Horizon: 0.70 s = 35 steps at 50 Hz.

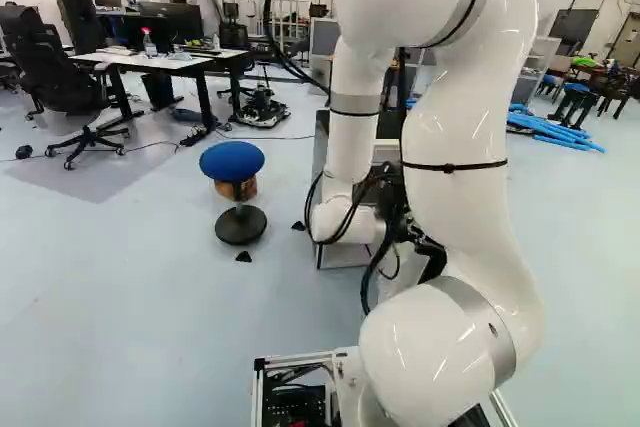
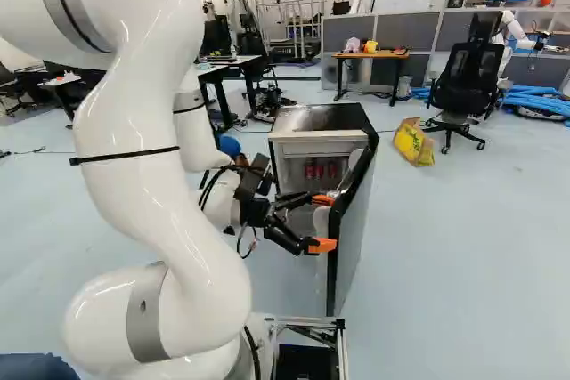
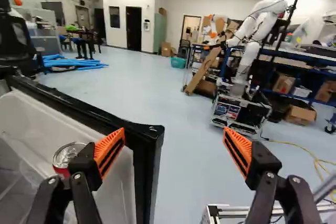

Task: Grab a drink from the fridge

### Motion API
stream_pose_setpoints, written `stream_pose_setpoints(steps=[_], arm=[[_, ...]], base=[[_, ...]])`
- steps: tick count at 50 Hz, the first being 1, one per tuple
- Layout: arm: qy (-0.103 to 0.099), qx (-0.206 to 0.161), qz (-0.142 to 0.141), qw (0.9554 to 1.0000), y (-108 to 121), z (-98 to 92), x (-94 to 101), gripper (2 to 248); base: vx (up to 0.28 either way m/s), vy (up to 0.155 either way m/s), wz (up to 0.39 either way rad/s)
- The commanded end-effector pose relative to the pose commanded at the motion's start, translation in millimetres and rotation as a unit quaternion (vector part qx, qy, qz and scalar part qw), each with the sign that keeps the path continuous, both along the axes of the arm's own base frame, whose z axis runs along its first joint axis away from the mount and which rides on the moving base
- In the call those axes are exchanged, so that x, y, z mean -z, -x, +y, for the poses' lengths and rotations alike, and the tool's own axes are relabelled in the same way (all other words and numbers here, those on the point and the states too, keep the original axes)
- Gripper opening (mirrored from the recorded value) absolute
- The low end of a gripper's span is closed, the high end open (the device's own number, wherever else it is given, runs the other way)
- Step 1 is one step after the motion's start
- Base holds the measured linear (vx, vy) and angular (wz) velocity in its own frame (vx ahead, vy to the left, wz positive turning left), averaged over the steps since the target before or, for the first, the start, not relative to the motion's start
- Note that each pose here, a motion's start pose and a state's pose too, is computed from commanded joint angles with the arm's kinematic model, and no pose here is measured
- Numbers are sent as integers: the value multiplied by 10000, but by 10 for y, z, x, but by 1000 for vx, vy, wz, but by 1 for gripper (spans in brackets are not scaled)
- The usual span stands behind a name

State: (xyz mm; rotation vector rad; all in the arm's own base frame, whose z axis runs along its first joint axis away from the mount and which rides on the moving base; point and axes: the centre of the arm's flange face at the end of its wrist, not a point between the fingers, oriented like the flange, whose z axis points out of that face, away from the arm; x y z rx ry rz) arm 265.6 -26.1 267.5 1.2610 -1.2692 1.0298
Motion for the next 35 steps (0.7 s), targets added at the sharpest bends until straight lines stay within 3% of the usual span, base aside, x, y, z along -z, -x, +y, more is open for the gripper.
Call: stream_pose_setpoints(steps=[10,35], arm=[[-150,489,-217,9985,-135,-159,-16,247],[-213,1296,-692,9889,-491,-612,-94,247]], base=[[0,0,0],[0,0,0]])
